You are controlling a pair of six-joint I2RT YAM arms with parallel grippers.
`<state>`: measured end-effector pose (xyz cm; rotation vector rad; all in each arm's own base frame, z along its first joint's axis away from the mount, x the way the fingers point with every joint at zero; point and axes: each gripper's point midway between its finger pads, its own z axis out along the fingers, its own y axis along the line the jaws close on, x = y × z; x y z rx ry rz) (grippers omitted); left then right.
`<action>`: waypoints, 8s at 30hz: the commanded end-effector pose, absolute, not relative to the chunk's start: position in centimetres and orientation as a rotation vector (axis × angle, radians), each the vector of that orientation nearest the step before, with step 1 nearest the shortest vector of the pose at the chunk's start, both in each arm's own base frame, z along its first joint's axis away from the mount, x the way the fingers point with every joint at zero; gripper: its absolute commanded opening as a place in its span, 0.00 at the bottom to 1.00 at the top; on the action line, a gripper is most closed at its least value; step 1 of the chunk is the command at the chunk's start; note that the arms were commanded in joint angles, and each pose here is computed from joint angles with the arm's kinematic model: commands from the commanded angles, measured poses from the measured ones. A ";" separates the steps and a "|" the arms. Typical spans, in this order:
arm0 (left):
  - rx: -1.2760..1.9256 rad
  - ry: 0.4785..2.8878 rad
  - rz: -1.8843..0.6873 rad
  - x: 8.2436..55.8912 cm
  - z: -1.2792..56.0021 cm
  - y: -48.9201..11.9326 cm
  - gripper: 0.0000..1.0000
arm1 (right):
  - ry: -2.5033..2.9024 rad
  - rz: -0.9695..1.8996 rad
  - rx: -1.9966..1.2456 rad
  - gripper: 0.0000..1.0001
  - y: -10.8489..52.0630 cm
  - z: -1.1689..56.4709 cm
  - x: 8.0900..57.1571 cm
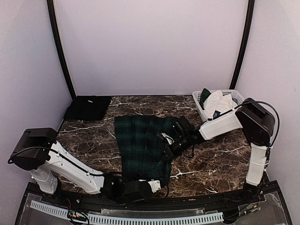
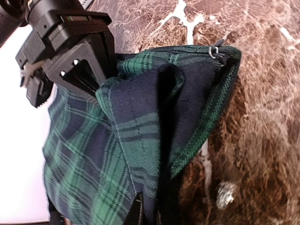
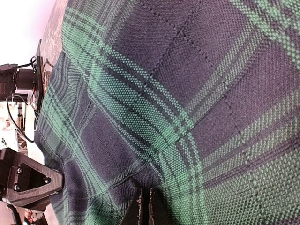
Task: Fold and stack the mixed laundry pile
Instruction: Pick up the rectangle-folded skirt from the center of the board, then fold the rectangle-folded skirt at the center of the board, then smooth out the square-folded skirt at the center of the board, then pick up the square-folded skirt from the center of the board.
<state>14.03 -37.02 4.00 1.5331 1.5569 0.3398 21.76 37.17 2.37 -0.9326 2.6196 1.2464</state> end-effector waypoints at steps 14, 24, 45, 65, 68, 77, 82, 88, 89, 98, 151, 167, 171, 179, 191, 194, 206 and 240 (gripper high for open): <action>1.709 1.761 -0.058 7.8 9.1 -36.7 0.00 | 2.414 1.139 -0.967 0.43 36.9 13.8 28.3; 1.802 1.865 -0.244 4.7 13.6 -36.2 0.00 | 2.434 1.020 -0.997 0.51 39.0 9.3 35.6; 1.700 1.761 -0.249 15.1 20.5 -38.4 0.00 | 2.454 1.246 -1.265 0.30 41.6 3.3 28.8; 1.628 1.676 -0.119 23.6 17.0 -39.8 0.00 | 2.342 1.432 -1.356 0.23 43.4 5.8 24.5; 1.610 1.666 -0.095 24.6 16.4 -39.7 0.00 | 2.348 1.429 -1.349 0.23 43.5 5.9 24.7; 1.612 1.668 0.009 25.7 13.4 -39.3 0.00 | 2.322 1.412 -1.272 0.32 43.0 8.8 27.7; 1.642 1.663 0.015 24.6 13.3 -39.3 0.00 | 2.310 1.360 -1.163 0.44 41.8 11.7 31.8; 1.642 1.671 0.028 24.7 12.9 -39.2 0.01 | 2.370 1.342 -1.062 0.30 40.4 10.8 35.1; 1.638 1.671 0.035 24.8 12.9 -39.2 0.01 | 2.380 1.348 -1.072 0.28 40.4 10.4 35.0; 1.611 1.647 0.041 25.6 14.1 -39.5 0.01 | 2.437 1.456 -1.145 0.19 41.4 6.4 32.2; 0.823 2.113 -0.895 23.2 21.6 -36.8 0.66 | 2.082 1.455 -0.952 0.76 34.0 27.9 25.3; 0.526 2.189 -1.452 21.0 17.2 -39.2 0.99 | 2.257 1.707 -0.977 0.88 40.6 16.5 21.0; 0.449 2.225 -1.463 23.1 14.8 -39.0 0.99 | 2.333 1.692 -0.900 0.86 40.0 12.9 23.6; 0.249 2.338 -1.444 27.7 8.6 -35.9 0.99 | 2.513 1.582 -0.704 0.85 36.1 5.2 27.8; 0.112 2.400 -1.370 32.4 4.8 -32.3 0.99 | 2.624 1.459 -0.577 0.82 33.9 0.1 30.1; 0.149 2.377 -1.225 33.7 7.8 -31.0 0.99 | 2.531 1.368 -0.635 0.81 33.8 4.3 31.1; -0.162 2.337 -0.925 31.1 17.5 -20.8 0.99 | 2.235 0.827 -1.096 0.63 41.4 15.3 26.0; -0.577 2.524 -1.034 25.8 8.8 -17.3 0.99 | 2.217 0.168 -1.640 0.09 50.9 -1.1 19.2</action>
